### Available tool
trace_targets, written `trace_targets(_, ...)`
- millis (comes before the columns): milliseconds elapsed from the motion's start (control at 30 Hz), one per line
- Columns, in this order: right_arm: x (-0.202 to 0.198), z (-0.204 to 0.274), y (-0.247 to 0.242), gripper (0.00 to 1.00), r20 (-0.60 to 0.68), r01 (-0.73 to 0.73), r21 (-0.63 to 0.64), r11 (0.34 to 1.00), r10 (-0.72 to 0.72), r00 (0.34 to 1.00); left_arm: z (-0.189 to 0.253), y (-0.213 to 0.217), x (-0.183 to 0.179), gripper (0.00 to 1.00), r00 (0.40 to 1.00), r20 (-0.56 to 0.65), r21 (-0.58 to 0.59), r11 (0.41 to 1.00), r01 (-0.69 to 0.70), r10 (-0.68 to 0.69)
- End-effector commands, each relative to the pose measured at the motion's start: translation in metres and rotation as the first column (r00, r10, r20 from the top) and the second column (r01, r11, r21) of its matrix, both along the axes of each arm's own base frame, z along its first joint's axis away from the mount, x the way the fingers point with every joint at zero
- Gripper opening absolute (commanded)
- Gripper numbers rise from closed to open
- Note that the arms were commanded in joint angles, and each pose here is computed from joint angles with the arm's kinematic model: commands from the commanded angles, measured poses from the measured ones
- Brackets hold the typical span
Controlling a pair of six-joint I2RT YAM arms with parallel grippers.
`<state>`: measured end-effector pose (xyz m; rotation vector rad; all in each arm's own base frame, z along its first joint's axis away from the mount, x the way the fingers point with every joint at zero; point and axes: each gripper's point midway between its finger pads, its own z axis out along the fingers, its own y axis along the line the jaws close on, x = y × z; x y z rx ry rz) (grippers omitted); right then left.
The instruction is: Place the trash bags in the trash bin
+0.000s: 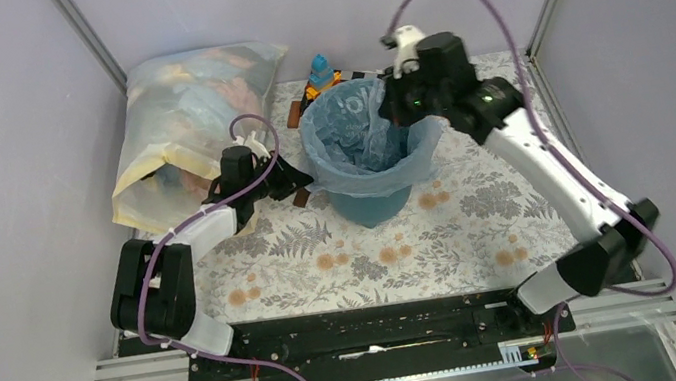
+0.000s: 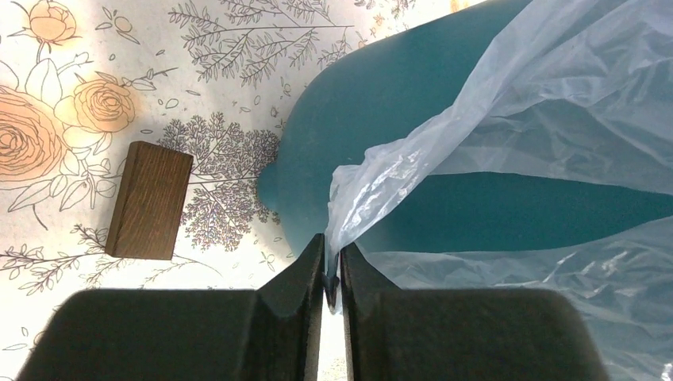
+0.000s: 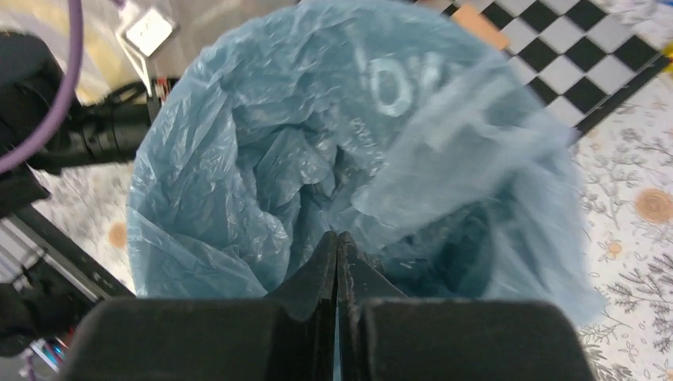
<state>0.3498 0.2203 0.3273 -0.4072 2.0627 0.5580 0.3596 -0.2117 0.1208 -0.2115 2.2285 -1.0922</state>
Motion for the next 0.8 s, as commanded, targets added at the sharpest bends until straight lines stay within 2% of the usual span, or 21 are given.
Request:
trace_targets(0, -0.01, -0.044, 0.024, 0.0, -0.105, -0.092, -0.222, 0.971, 0.07, 0.992, 0.022, -0.002, 0.004, 0.18, 0.996, 0.09, -0.018, 1.0, 0.008, -0.006)
trace_targets(67, -0.012, -0.061, 0.035, 0.0, -0.149, -0.126, -0.263, 0.957, 0.089, 0.985, 0.022, 0.0, 0.003, 0.22, 0.995, 0.095, -0.01, 1.0, 0.005, -0.004)
trace_targets(200, -0.017, -0.088, 0.046, 0.0, -0.201, -0.165, -0.296, 0.941, 0.107, 0.974, 0.021, 0.003, 0.004, 0.23, 0.995, 0.101, 0.011, 1.0, -0.007, 0.006)
trace_targets(533, -0.025, -0.177, 0.048, 0.0, -0.355, -0.227, -0.376, 0.898, 0.087, 0.931, 0.013, 0.001, 0.006, 0.01, 0.996, 0.087, 0.017, 1.0, 0.006, -0.007)
trace_targets(767, -0.023, -0.228, 0.048, 0.0, -0.427, -0.247, -0.412, 0.877, 0.053, 0.903, 0.013, 0.0, 0.007, 0.0, 0.996, 0.086, 0.011, 1.0, 0.011, -0.012)
